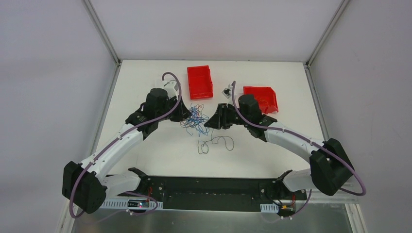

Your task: Untangle the cables

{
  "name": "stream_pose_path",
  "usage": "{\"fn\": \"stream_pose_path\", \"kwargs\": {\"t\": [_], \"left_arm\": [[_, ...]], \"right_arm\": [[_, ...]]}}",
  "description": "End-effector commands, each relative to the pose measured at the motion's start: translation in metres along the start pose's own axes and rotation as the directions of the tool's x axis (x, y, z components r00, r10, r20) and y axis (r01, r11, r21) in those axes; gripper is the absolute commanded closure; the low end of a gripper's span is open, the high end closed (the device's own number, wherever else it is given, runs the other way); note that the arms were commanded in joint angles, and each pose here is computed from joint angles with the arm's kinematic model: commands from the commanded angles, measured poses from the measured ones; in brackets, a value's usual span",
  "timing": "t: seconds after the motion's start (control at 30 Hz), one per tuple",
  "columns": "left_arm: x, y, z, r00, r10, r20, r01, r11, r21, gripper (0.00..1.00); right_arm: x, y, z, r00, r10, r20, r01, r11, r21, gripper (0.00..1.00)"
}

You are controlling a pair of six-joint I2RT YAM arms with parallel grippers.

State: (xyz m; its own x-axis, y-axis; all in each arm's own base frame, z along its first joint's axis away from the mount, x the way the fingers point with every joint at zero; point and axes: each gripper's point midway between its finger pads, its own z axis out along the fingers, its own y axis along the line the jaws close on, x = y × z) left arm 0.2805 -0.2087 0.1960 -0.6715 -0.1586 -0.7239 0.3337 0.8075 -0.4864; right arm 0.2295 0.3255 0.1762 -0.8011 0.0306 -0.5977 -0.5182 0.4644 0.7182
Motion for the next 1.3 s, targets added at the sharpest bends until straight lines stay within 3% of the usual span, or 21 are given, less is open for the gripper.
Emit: {"fn": "stream_pose_path", "kwargs": {"t": [0.0, 0.07, 0.2, 0.3, 0.5, 0.67, 0.9, 1.27], "left_arm": [[-0.013, -0.013, 0.001, 1.0, 0.01, 0.024, -0.011, 0.999, 0.051, 0.87], [-0.012, -0.01, 0.002, 1.0, 0.0, 0.023, -0.001, 0.999, 0.037, 0.78], [-0.007, -0.002, 0.002, 0.999, -0.025, 0.024, 0.025, 1.0, 0.003, 0.37], [0.004, 0.003, 0.007, 0.999, -0.039, -0.014, 0.039, 0.999, -0.01, 0.27], [0.033, 0.003, 0.026, 0.987, -0.059, -0.148, 0.063, 0.998, 0.023, 0.28], [0.046, 0.001, 0.041, 0.974, -0.058, -0.219, 0.068, 0.997, 0.038, 0.38], [0.052, -0.012, 0.054, 0.965, -0.079, -0.251, 0.107, 0.989, 0.103, 0.47], [0.058, -0.019, 0.067, 0.961, -0.075, -0.266, 0.122, 0.979, 0.164, 0.52]], "right_arm": [[-0.019, 0.019, 0.012, 0.997, -0.053, 0.049, 0.055, 0.998, -0.037, 0.72], [-0.02, 0.011, 0.013, 0.998, -0.041, 0.055, 0.041, 0.999, 0.003, 0.99], [-0.024, -0.008, 0.006, 0.996, -0.026, 0.091, 0.015, 0.992, 0.127, 1.0], [-0.03, -0.004, -0.002, 0.994, -0.031, 0.105, 0.015, 0.989, 0.149, 1.0], [-0.034, 0.001, -0.005, 0.999, -0.01, 0.047, 0.001, 0.981, 0.195, 1.0], [-0.037, 0.004, -0.005, 0.999, 0.016, 0.041, -0.024, 0.979, 0.201, 1.0], [-0.04, 0.004, -0.003, 0.998, 0.03, 0.049, -0.039, 0.978, 0.205, 1.0], [-0.042, 0.004, 0.0, 0.998, 0.045, 0.054, -0.055, 0.977, 0.206, 1.0]]}}
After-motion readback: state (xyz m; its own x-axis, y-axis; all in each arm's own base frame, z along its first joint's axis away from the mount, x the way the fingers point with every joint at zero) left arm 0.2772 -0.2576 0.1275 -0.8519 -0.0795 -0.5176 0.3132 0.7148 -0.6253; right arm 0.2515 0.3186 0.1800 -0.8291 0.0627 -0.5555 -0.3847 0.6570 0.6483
